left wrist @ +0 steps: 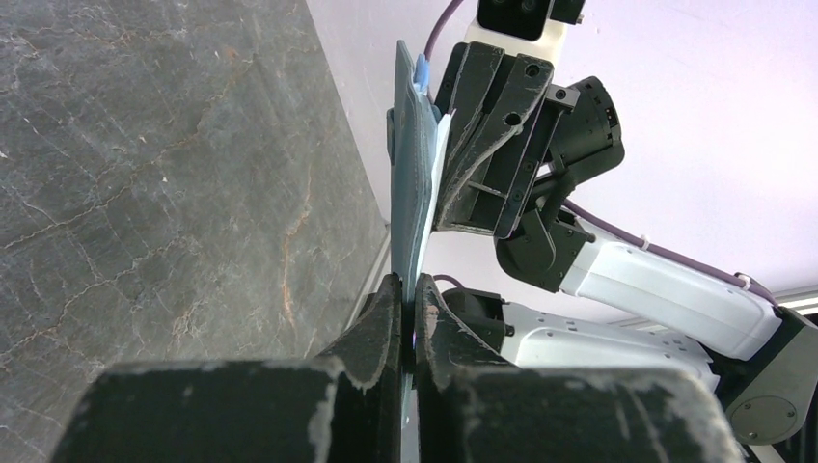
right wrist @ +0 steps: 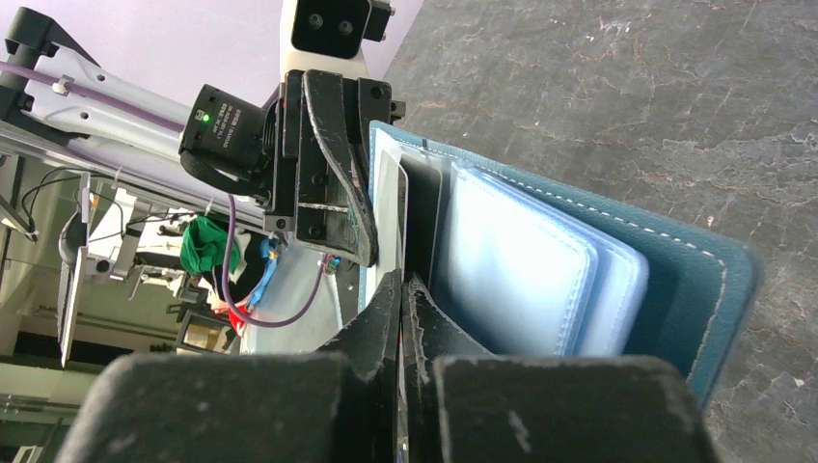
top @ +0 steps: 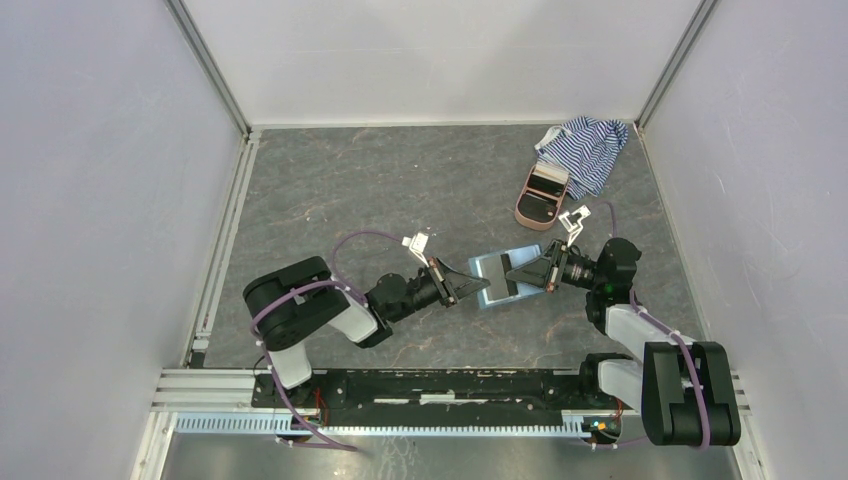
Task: Put the credit cards into the card holder
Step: Insert the credit card into the card holder.
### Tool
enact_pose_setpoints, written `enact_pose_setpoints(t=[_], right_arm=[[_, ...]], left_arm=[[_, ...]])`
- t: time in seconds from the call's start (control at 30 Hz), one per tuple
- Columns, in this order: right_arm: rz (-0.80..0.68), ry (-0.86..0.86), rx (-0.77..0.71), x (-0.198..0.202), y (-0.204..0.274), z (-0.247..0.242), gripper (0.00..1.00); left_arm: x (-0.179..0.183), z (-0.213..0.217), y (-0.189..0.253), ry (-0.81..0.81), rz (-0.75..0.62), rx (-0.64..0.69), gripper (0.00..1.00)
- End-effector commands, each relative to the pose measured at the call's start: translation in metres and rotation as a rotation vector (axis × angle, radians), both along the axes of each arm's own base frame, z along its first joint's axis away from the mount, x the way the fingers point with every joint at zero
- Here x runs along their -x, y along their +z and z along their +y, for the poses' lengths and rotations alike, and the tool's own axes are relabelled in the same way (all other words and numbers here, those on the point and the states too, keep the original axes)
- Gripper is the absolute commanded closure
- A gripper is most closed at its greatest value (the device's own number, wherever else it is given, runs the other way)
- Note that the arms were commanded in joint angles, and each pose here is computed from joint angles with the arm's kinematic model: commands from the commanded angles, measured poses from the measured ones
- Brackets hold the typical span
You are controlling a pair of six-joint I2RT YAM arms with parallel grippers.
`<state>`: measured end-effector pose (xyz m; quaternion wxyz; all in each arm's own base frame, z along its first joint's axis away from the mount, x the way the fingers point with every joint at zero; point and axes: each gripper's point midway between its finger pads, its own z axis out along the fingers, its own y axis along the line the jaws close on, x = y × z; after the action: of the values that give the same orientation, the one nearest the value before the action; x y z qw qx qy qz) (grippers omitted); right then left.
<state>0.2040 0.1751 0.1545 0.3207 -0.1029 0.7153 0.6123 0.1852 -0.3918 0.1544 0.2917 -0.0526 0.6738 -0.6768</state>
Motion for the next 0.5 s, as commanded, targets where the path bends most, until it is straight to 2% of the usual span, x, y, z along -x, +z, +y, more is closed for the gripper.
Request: enact_pose_setpoints(t=[0.0, 0.23, 0.47], right_arm=[[-0.038, 0.011, 0.015, -0.0012, 0.0016, 0.0016, 0.98], [-0.024, 0.003, 0.027, -0.0032, -0.0036, 0.0009, 0.98], [-0.015, 0.002, 0.029, -0.0043, -0.0053, 0.0008, 0.99]], left_arm=[[0.0104, -0.0001, 0.0984, -0.032, -0.194, 0.318, 0.91], [0.0112, 0.0002, 0.0982, -0.035, -0.192, 0.318, 0.83], [0.0123, -0.0016, 0.0983, -0.047, -0.190, 0.320, 0.82]])
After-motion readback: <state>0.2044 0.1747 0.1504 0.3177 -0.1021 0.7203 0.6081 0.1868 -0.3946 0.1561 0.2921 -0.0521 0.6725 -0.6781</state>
